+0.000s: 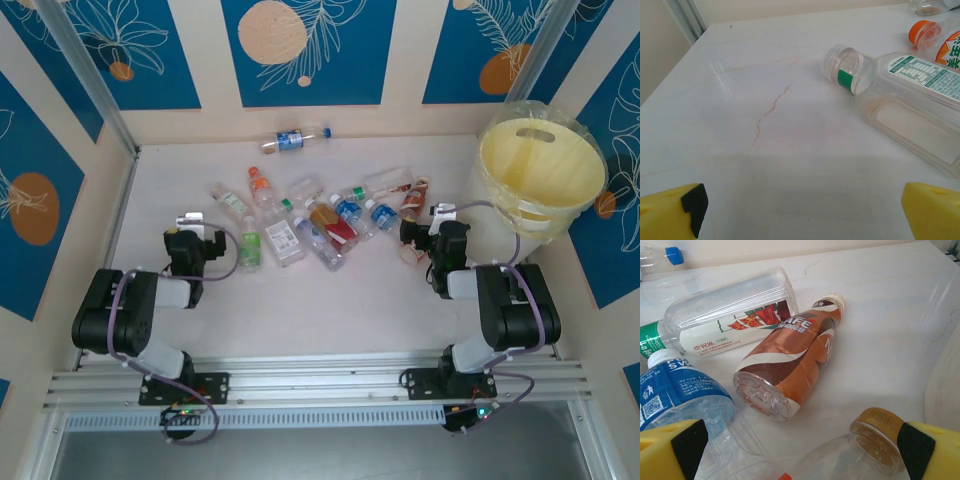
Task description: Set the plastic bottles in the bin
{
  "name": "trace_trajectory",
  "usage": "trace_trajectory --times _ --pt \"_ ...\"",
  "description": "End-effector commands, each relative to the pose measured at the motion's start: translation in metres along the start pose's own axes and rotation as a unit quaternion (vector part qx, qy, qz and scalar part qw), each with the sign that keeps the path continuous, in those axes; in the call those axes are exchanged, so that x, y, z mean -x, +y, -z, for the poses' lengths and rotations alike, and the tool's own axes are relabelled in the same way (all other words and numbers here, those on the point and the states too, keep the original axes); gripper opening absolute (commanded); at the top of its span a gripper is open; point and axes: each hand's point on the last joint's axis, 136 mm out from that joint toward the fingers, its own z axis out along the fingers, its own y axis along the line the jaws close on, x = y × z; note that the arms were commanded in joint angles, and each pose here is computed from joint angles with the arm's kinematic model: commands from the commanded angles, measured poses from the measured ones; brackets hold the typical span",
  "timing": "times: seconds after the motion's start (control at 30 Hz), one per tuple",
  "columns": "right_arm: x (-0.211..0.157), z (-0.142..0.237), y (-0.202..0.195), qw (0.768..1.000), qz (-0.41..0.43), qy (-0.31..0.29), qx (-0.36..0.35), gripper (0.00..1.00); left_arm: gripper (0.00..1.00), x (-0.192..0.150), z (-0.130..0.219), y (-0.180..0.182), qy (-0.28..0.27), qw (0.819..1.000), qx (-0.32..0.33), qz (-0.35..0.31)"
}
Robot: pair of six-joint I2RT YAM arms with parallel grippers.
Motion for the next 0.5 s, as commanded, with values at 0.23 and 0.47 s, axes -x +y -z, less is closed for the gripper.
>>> trace_trajectory --times 0.23,0.47 --pt "0.0051 0.0016 0.0003 1.0 -0.003 -0.013 0.0 1.0 1.0 0.007 0.0018 -0.0018 -0.015 1.0 -0.001 0.005" --pt "0.0049 0.0009 0.0002 1.0 -0.004 -0.011 0.0 1.0 1.0 0.0076 0.0016 -0.0014 -0.015 1.0 0.0 0.005"
